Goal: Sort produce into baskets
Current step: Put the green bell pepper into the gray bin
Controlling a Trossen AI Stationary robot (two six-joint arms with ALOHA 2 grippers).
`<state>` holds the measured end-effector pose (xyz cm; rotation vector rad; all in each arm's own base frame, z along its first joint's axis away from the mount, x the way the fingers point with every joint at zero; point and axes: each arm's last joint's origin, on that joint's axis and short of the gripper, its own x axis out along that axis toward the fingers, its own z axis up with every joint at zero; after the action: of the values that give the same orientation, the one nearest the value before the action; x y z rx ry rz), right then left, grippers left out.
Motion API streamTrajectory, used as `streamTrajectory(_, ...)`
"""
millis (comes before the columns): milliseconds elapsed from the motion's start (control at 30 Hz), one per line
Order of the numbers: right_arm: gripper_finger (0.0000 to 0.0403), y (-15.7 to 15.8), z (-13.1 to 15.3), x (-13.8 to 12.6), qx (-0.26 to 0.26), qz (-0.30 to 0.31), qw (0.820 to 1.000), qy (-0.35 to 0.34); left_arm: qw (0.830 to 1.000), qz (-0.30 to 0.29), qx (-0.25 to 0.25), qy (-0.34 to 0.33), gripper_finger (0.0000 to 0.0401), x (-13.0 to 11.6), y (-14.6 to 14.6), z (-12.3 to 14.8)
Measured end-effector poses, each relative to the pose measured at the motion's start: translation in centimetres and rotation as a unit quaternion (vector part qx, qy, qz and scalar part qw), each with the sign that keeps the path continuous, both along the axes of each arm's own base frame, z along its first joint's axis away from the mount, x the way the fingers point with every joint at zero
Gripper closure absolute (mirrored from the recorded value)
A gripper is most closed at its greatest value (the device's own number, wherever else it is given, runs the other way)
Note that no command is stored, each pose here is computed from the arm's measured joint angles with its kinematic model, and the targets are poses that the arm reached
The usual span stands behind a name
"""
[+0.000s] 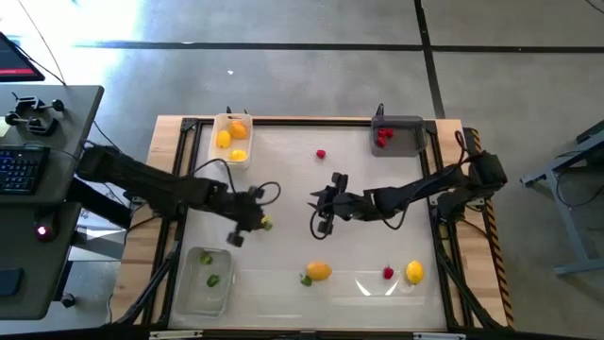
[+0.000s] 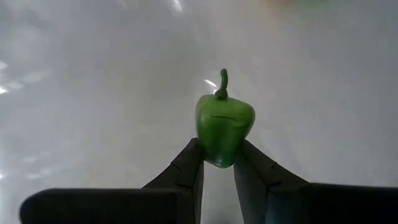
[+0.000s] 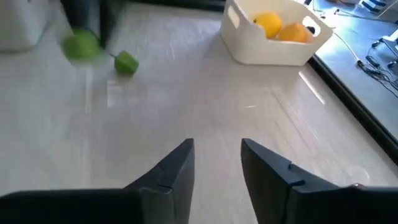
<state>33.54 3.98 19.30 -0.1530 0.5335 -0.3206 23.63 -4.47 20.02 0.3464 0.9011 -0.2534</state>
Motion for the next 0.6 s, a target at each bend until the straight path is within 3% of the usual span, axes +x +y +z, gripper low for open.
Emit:
streamTrajectory(167,0.0309,-0.1,-0.2,-0.1,-0.009,-0.008,1.0,0.011,0.994,-0.014,-0.058,0.089,0.0349,-2.1,-2.5,3.9)
streamTrajectory(300,0.0316,-0.1,-0.3,-0.2,-0.009,-0.011,1.0,0.016,0.98,-0.007,-0.122,0.157,0.035,-3.8,-4.4,5.9)
streamTrajectory(400,0.0316,-0.1,-0.3,-0.2,-0.009,-0.011,1.0,0.017,0.964,0.009,-0.157,0.214,0.035,-5.2,-5.6,6.2)
streamTrajectory(600,0.0317,-0.1,-0.3,-0.2,-0.009,-0.011,1.0,0.017,0.947,0.05,-0.154,0.279,0.035,-7.1,-7.0,5.3)
